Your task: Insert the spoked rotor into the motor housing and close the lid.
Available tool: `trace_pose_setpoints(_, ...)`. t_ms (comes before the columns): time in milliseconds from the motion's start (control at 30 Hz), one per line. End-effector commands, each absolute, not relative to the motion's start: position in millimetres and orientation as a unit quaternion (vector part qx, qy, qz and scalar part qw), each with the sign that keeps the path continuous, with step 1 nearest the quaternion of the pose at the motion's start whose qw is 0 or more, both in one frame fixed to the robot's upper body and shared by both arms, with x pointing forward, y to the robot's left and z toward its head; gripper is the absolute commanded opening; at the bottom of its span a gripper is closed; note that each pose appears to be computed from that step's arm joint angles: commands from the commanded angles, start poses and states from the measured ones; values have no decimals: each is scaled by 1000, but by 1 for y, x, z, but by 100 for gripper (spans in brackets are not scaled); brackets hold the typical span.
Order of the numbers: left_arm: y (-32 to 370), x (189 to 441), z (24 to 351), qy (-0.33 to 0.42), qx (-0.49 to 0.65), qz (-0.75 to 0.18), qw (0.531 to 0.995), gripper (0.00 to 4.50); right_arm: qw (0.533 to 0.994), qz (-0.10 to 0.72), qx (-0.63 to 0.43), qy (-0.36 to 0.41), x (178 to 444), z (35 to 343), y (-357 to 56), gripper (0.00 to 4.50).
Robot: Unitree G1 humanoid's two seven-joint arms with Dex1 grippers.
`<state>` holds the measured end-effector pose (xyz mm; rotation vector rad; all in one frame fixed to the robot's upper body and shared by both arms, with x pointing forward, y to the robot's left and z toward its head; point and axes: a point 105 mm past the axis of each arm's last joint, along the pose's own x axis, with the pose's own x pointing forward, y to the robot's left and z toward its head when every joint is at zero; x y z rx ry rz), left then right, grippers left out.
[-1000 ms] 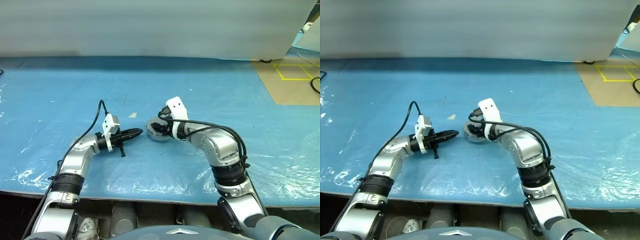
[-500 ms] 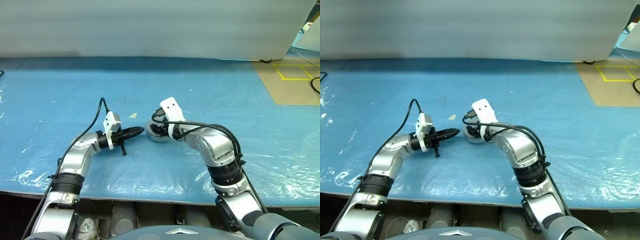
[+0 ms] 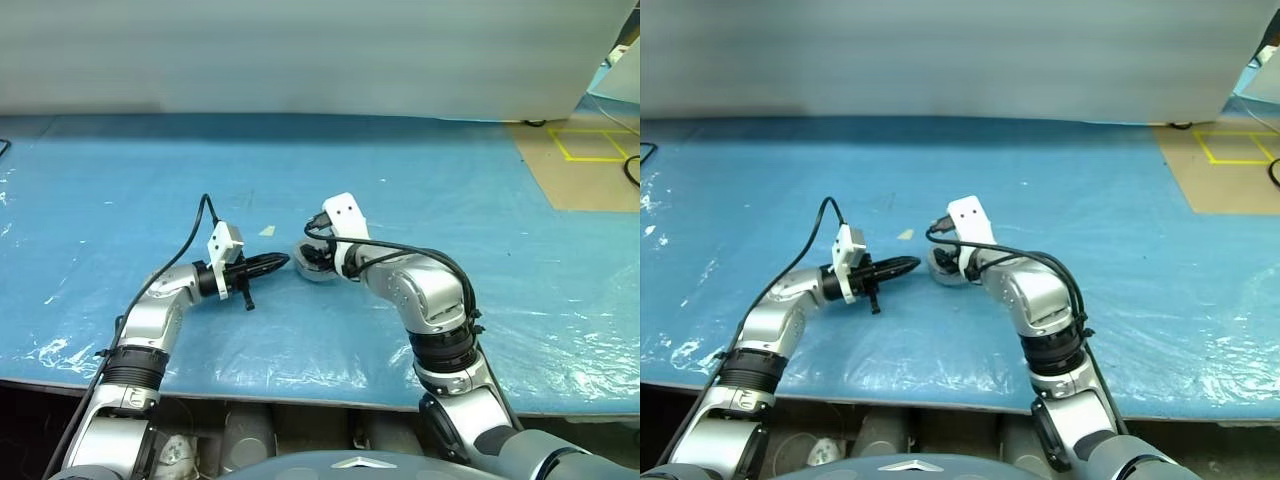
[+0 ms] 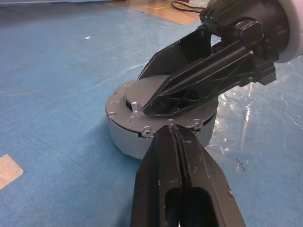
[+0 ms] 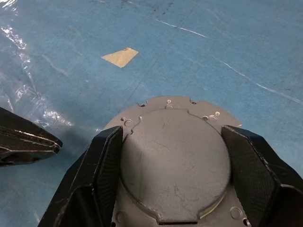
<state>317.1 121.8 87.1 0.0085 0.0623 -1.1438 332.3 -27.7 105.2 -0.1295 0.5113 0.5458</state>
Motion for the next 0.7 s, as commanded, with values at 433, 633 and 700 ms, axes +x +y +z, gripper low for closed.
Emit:
trace_pose_setpoints(433, 123, 318, 98, 10, 17, -541, 841, 0, 888, 363, -177, 220, 330, 73, -60, 294)
trace_pose_setpoints(633, 123, 318, 97, 10, 16, -540, 841, 0, 919, 304, -21, 249, 345, 89, -52, 294)
trace_pose_setpoints(700, 123, 318, 97, 11, 16, -540, 842, 0, 916, 307, -10, 257, 342, 89, -47, 294)
